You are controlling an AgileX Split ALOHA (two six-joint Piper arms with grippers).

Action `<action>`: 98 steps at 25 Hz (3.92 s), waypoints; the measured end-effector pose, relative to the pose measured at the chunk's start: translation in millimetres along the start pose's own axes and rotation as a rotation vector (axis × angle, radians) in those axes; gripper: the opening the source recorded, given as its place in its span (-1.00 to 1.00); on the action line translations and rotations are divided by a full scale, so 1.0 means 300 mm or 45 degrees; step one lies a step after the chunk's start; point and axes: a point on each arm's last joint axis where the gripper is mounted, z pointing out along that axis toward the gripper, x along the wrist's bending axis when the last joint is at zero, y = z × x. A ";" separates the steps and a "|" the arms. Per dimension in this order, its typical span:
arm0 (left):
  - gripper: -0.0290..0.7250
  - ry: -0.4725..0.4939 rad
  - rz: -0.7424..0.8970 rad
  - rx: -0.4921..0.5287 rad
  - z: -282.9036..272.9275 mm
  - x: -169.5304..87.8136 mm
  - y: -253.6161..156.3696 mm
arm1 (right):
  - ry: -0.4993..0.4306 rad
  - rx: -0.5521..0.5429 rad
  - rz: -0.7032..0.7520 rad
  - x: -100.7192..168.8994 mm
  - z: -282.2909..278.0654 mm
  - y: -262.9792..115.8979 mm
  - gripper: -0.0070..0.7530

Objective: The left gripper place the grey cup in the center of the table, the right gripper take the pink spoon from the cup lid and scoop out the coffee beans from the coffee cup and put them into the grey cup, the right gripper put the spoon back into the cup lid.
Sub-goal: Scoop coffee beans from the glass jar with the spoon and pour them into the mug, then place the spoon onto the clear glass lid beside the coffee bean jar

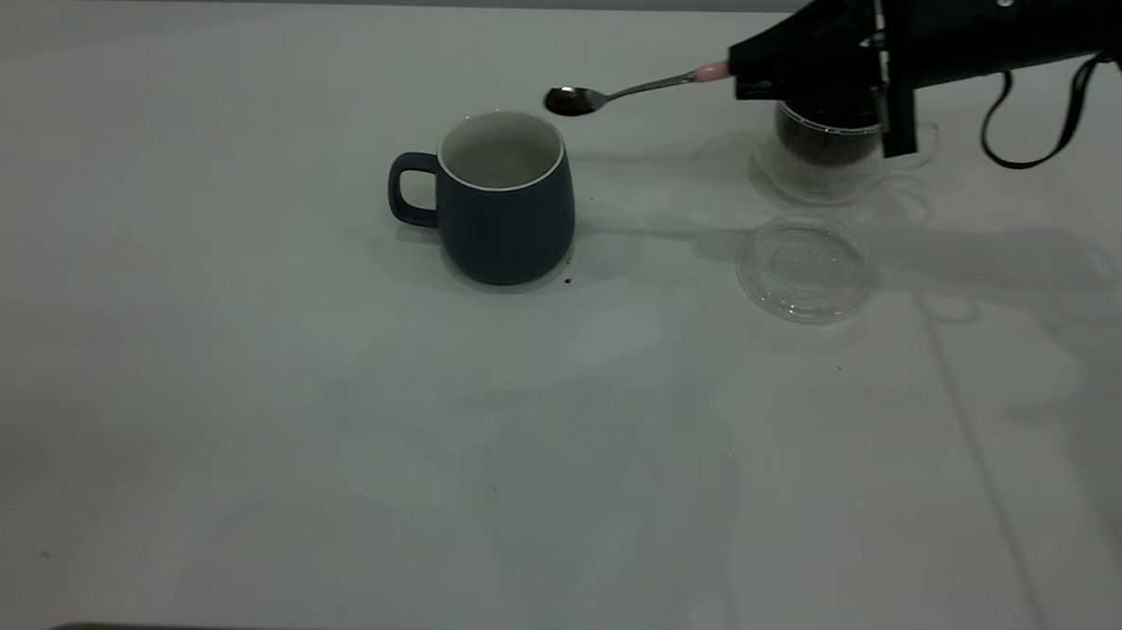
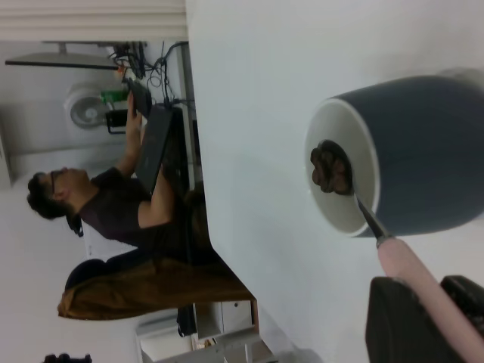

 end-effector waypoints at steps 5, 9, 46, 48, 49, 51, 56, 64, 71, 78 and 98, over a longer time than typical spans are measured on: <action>0.58 0.000 0.000 0.000 0.000 0.000 0.000 | 0.027 0.040 -0.050 0.037 0.074 -0.027 -0.72; 0.58 0.000 0.000 0.000 0.000 0.000 0.000 | 0.030 0.039 -0.138 0.056 0.118 -0.040 -0.72; 0.58 0.000 -0.003 0.000 0.000 0.000 0.000 | -0.617 -0.256 -0.513 0.016 -0.491 -0.155 -0.72; 0.58 0.000 -0.003 0.000 0.000 0.000 0.000 | -0.615 -0.244 -0.456 -0.026 -0.491 -0.170 -0.72; 0.58 0.000 -0.003 0.000 0.000 0.000 0.000 | -0.612 -0.238 -0.428 -0.049 -0.486 -0.174 -0.72; 0.58 0.000 -0.003 0.000 0.000 0.000 0.000 | -0.594 -0.243 -0.359 -0.092 -0.468 -0.177 -0.72; 0.58 0.000 -0.003 0.000 0.000 0.000 0.000 | -0.561 -0.246 -0.200 -0.208 -0.418 -0.193 -0.72; 0.58 0.000 -0.001 0.000 0.000 0.000 0.000 | -0.472 -0.328 -0.051 -0.319 -0.362 -0.206 -0.72; 0.58 0.000 0.000 0.000 0.000 0.000 0.000 | -0.383 -0.290 -0.021 -0.355 -0.310 -0.231 -0.71; 0.58 0.000 0.000 0.000 0.000 0.000 0.000 | -0.369 -0.286 -0.048 -0.364 -0.272 -0.238 -0.65; 0.58 0.000 0.000 0.000 0.000 0.000 0.000 | -0.655 -0.383 -0.278 -0.278 -0.359 -0.160 0.62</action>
